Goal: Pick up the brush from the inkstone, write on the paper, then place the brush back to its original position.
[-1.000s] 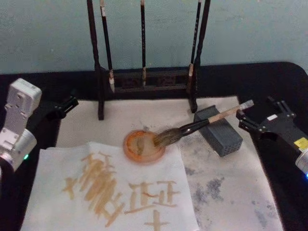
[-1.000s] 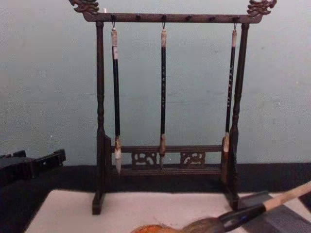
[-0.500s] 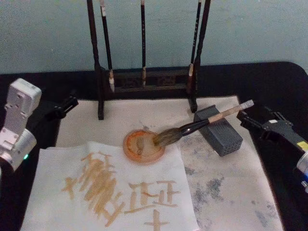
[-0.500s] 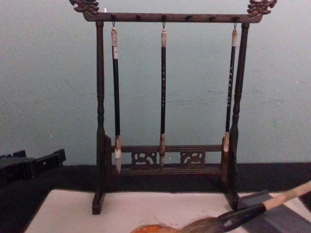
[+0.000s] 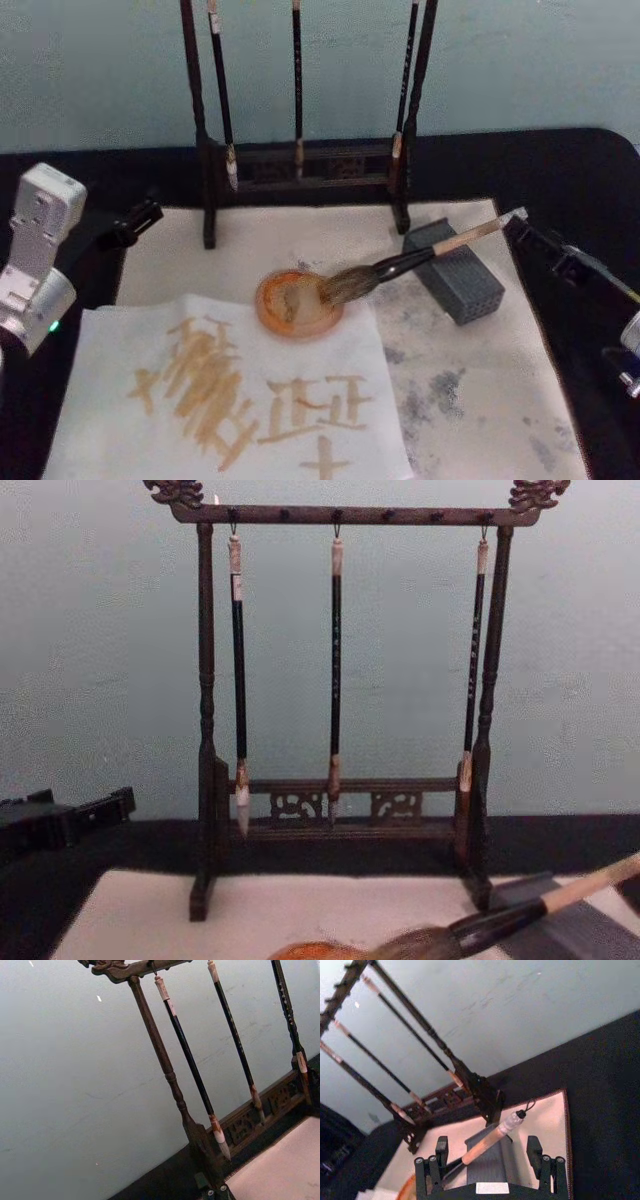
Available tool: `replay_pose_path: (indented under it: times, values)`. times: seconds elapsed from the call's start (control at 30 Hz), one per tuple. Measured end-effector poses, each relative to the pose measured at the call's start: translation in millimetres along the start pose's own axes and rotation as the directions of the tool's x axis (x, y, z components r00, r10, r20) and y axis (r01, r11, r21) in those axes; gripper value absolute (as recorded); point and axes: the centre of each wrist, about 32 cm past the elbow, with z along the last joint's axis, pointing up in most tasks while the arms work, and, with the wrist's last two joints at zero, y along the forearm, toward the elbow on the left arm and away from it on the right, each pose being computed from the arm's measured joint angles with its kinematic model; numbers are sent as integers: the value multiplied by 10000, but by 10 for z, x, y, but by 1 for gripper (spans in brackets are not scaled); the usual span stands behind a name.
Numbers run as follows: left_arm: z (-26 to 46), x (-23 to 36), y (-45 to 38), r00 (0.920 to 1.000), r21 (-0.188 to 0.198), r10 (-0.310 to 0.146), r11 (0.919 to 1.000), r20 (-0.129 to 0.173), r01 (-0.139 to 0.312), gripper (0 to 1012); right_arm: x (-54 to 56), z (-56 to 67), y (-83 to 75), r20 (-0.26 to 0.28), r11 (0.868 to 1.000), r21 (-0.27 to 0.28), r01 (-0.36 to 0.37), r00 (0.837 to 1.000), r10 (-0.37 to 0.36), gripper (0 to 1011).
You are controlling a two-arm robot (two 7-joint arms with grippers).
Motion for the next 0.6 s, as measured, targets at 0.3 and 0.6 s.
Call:
replay_pose_path:
  times: [0.3,0.6]
  values:
    - [0,0,0,10000,0,0,10000,0,0,1002,54,-20,40,-1420,9999,120,39,9899,-22,1008]
    - [0,0,0,10000,0,1,10000,0,-1,1000,96,-20,96,-2353,9998,192,-42,9719,86,1008]
